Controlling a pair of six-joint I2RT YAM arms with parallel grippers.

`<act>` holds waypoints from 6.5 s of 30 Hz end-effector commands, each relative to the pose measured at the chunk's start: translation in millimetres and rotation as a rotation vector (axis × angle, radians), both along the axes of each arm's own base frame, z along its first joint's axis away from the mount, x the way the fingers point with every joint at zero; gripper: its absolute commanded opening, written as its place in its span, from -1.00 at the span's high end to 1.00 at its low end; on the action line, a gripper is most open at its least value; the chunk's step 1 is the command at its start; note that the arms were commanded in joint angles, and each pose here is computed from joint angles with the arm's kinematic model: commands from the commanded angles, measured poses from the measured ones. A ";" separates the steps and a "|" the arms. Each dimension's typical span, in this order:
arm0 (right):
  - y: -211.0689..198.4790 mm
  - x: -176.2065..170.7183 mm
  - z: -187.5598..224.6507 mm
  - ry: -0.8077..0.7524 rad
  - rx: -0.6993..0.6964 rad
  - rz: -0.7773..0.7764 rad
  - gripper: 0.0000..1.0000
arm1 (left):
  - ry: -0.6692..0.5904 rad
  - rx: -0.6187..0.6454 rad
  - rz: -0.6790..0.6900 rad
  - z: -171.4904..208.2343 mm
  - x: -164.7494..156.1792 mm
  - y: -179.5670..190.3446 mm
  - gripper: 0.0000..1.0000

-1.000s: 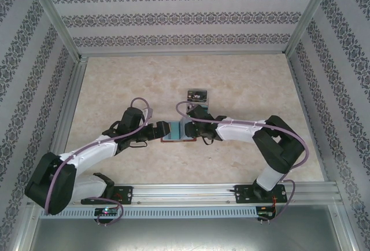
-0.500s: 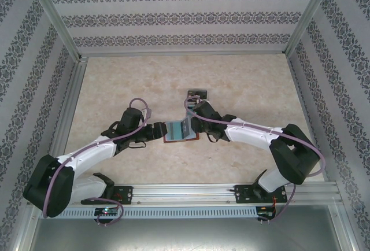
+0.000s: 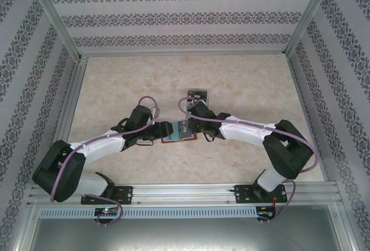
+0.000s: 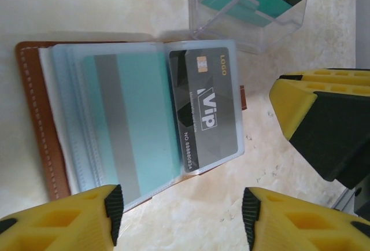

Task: Take the credit cards out of the card holder

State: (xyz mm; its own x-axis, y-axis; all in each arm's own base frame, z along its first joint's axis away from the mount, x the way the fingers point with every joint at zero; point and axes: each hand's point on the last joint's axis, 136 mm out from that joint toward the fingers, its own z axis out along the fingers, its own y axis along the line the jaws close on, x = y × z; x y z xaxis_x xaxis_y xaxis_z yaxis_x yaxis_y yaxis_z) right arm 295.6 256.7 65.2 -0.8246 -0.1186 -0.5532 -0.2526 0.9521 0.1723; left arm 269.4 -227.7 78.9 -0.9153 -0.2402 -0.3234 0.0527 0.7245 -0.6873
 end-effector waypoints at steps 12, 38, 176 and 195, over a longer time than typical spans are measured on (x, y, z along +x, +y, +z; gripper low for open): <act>15.0 0.7 -16.1 0.078 0.065 0.043 0.68 | 0.025 -0.016 0.003 -8.1 17.8 -23.4 0.22; 21.8 -14.4 -52.3 0.173 0.108 0.045 0.77 | 0.130 0.033 0.026 -42.5 22.2 -33.6 0.42; -177.8 -49.3 112.2 -0.585 0.329 -0.375 -0.96 | -0.921 1.478 -0.966 35.8 138.4 -109.0 1.00; -176.7 -48.0 109.1 -0.573 0.326 -0.374 -0.97 | -0.877 1.498 -0.952 21.9 150.3 -102.5 0.82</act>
